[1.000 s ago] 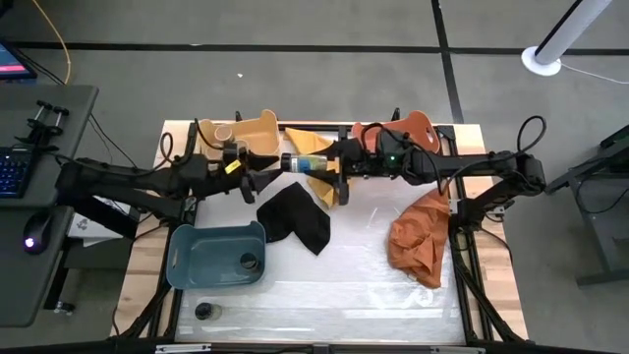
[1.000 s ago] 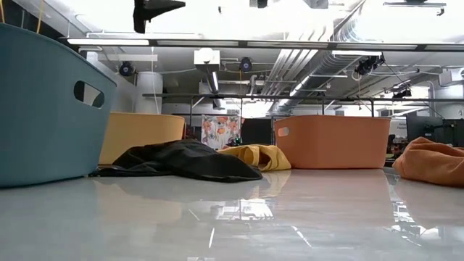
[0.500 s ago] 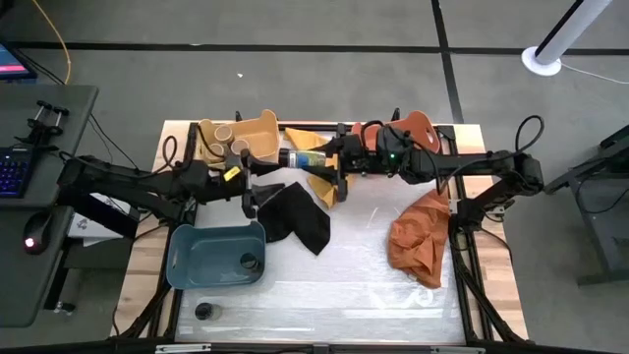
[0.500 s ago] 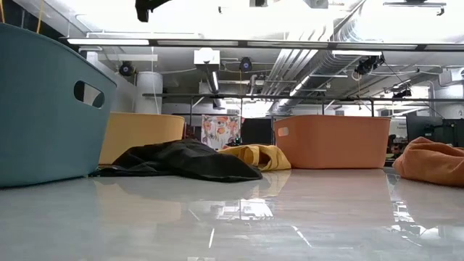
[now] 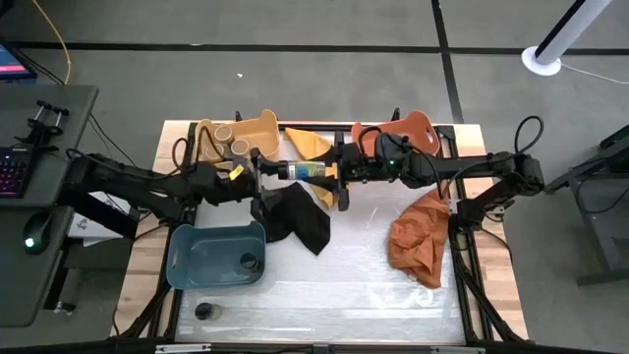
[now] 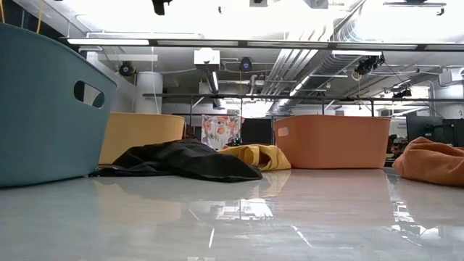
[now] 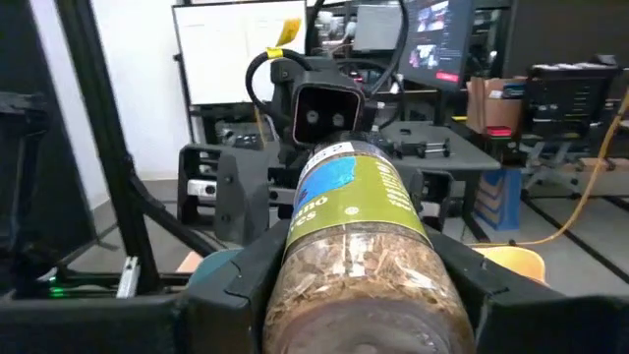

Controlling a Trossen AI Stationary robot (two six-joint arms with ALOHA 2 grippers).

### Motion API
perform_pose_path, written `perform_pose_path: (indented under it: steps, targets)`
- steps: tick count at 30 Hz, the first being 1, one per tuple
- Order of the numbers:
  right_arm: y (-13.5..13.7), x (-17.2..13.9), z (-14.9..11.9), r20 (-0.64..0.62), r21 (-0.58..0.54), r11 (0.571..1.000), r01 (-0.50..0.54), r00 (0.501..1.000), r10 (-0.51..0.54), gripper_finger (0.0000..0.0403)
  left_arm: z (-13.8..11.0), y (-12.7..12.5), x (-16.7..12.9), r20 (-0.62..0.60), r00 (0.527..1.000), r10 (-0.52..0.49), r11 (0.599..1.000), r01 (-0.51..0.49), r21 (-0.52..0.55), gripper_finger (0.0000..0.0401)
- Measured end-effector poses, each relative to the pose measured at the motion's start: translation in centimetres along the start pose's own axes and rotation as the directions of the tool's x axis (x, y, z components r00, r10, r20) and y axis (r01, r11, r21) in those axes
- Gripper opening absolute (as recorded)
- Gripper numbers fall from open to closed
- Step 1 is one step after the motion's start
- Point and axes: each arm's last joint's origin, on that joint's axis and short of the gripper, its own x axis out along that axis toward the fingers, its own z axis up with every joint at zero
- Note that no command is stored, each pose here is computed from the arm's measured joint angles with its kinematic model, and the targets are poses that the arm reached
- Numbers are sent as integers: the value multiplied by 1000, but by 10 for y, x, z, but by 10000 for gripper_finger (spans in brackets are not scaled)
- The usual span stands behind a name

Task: Sort spices by type
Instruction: Put the top black spice bottle into the blue bin

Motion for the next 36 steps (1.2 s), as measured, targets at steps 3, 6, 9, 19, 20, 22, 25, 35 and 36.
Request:
perform_pose_path:
  steps: [3,6,9,19,20,22,25,35,36]
  targets:
    - [1,0,-1,-11,22,999,-46,999,46,167,3,-3,8,-1,1000,-14,1000,14,26,284]
    - [2,0,-4,-41,32,997,-74,996,76,167,10,-6,16,12,999,-39,997,38,61,284]
    - [3,0,-5,-52,33,996,-87,995,89,167,9,-9,24,-27,998,-56,995,58,86,284]
    - [3,0,-6,-63,34,996,-87,994,89,167,9,-11,33,-39,997,-61,994,65,94,284]
    - [3,0,-6,-63,34,996,-87,994,89,167,10,-11,32,-37,997,-60,994,64,94,284]
    - [3,0,-6,-63,33,996,-87,994,89,167,10,-11,32,-36,998,-60,994,64,92,284]
    - [3,0,-7,-74,35,996,-87,993,89,167,9,-11,32,-42,997,-59,994,63,92,274]
    - [-3,-3,-8,-93,91,993,-70,993,78,234,9,-11,32,-51,997,-55,994,59,93,162]
    - [-5,-4,-7,-94,95,994,-63,993,72,237,9,-10,31,-58,997,-49,994,55,95,162]
